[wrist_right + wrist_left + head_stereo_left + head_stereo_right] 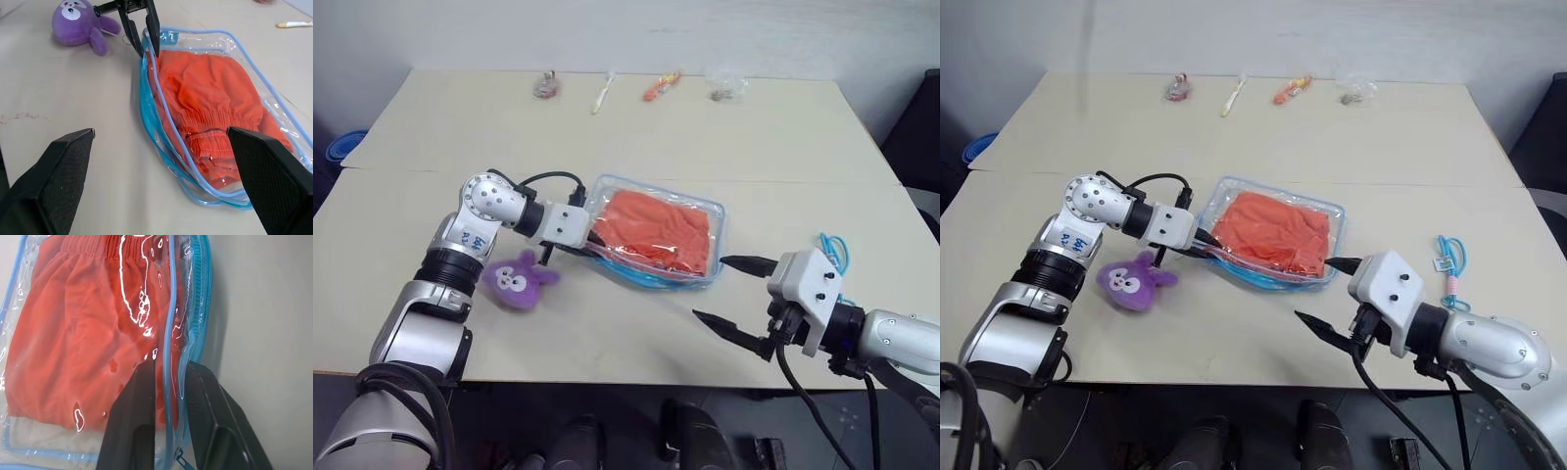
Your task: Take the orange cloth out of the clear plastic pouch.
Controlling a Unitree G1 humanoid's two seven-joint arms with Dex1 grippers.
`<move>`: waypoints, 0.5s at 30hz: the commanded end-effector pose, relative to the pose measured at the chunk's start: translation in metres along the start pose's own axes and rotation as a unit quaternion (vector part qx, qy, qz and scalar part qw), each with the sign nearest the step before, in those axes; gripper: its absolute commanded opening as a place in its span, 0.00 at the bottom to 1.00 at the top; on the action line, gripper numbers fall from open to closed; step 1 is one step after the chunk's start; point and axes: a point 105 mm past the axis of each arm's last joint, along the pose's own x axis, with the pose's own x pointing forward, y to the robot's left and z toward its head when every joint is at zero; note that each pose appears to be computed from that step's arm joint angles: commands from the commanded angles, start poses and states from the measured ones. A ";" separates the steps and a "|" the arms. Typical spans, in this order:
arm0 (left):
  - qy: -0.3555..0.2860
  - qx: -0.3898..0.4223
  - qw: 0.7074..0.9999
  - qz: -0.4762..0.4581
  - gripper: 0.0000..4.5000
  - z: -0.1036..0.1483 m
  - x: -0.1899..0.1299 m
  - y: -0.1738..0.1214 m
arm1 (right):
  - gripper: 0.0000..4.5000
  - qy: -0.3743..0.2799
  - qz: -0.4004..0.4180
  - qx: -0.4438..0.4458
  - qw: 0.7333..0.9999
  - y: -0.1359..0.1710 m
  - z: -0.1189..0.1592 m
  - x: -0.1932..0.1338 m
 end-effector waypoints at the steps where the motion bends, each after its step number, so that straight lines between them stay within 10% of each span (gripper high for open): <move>1: -0.030 0.004 0.999 0.015 0.16 0.014 -0.006 0.004 | 1.00 -0.005 0.012 -0.023 1.000 0.008 0.003 0.000; 7: -0.066 -0.045 0.996 0.050 0.01 0.031 -0.011 0.002 | 1.00 0.002 -0.001 -0.028 1.000 0.011 -0.004 0.005; 15: -0.073 -0.128 0.982 0.116 0.00 0.049 -0.008 -0.011 | 0.46 0.012 -0.040 -0.087 0.995 0.009 -0.016 0.024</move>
